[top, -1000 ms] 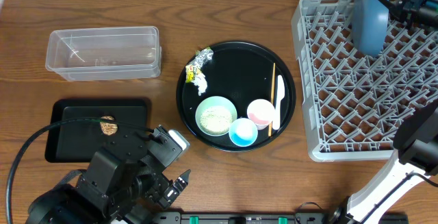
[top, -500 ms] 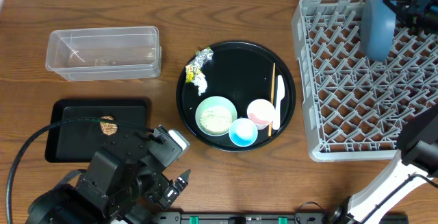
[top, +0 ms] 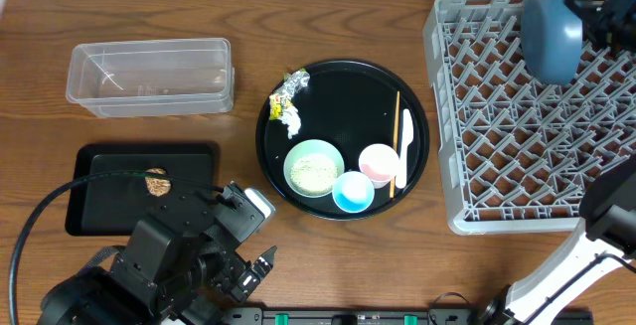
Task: Sort waste into correct bins and load items into the dishwasher rack
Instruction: 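Lower the blue plate upright into the rack's back right slots, then release the blue plate in the rack and open the right gripper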
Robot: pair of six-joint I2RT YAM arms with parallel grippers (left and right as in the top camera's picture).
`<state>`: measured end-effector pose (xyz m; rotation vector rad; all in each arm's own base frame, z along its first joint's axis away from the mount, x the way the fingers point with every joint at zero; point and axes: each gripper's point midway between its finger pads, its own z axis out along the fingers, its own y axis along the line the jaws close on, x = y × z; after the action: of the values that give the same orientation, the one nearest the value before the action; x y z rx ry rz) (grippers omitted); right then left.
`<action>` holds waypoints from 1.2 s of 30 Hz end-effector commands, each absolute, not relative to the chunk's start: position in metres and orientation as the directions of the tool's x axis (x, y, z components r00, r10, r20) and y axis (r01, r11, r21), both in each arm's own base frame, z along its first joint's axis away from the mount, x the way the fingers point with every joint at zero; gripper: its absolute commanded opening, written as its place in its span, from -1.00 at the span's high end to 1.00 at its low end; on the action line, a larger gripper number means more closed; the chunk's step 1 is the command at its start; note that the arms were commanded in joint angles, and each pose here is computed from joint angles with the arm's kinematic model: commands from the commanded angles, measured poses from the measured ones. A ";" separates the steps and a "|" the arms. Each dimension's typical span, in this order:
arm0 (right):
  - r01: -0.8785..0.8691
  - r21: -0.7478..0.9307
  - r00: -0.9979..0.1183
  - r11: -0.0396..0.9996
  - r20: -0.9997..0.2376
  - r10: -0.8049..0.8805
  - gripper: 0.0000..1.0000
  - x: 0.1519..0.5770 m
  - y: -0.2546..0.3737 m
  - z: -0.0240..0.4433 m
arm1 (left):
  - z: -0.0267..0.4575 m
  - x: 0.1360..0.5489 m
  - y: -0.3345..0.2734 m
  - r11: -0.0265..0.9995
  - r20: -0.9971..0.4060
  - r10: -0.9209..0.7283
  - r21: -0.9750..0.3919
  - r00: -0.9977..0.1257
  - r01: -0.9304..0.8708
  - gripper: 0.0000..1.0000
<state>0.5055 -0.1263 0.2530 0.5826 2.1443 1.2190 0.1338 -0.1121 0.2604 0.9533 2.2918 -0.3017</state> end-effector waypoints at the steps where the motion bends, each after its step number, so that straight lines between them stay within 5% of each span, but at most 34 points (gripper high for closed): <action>1: 0.219 0.768 -0.661 0.603 -0.338 0.670 0.38 0.499 -0.172 0.240 | 0.259 0.135 -0.111 0.720 -0.628 0.553 0.028 -0.548 0.693 -0.96; 7: 0.527 0.389 -0.619 0.756 -0.433 0.655 0.25 0.459 -0.234 0.234 | 0.259 0.135 -0.111 0.720 -0.628 0.552 0.029 -0.548 0.693 -0.96; 10: 0.582 0.284 -0.604 0.762 -0.477 0.639 -0.41 0.447 -0.247 0.252 | 0.260 0.136 -0.112 0.720 -0.633 0.550 0.030 -0.544 0.693 -0.95; 11: 0.583 0.272 -0.599 0.765 -0.492 0.632 -0.47 0.445 -0.248 0.260 | 0.260 0.136 -0.112 0.720 -0.636 0.549 0.030 -0.543 0.693 -0.96; 26: 0.497 0.227 -0.625 0.838 -0.577 0.526 -0.54 0.460 -0.188 0.313 | 0.260 0.136 -0.112 0.720 -0.636 0.549 0.030 -0.543 0.693 -0.96; 30: 0.474 0.119 -0.683 0.872 -0.576 0.450 -0.39 0.473 -0.166 0.297 | 0.260 0.136 -0.112 0.720 -0.636 0.549 0.030 -0.543 0.693 -0.96; 36: 0.517 -0.046 -0.731 0.855 -0.543 0.413 0.62 0.483 -0.167 0.248 | 0.260 0.136 -0.112 0.720 -0.636 0.549 0.030 -0.543 0.693 -0.96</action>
<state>0.4910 -0.1474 0.2681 0.6213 2.4683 -0.0868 0.1350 -0.1129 0.2616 0.9506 2.2842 -0.3034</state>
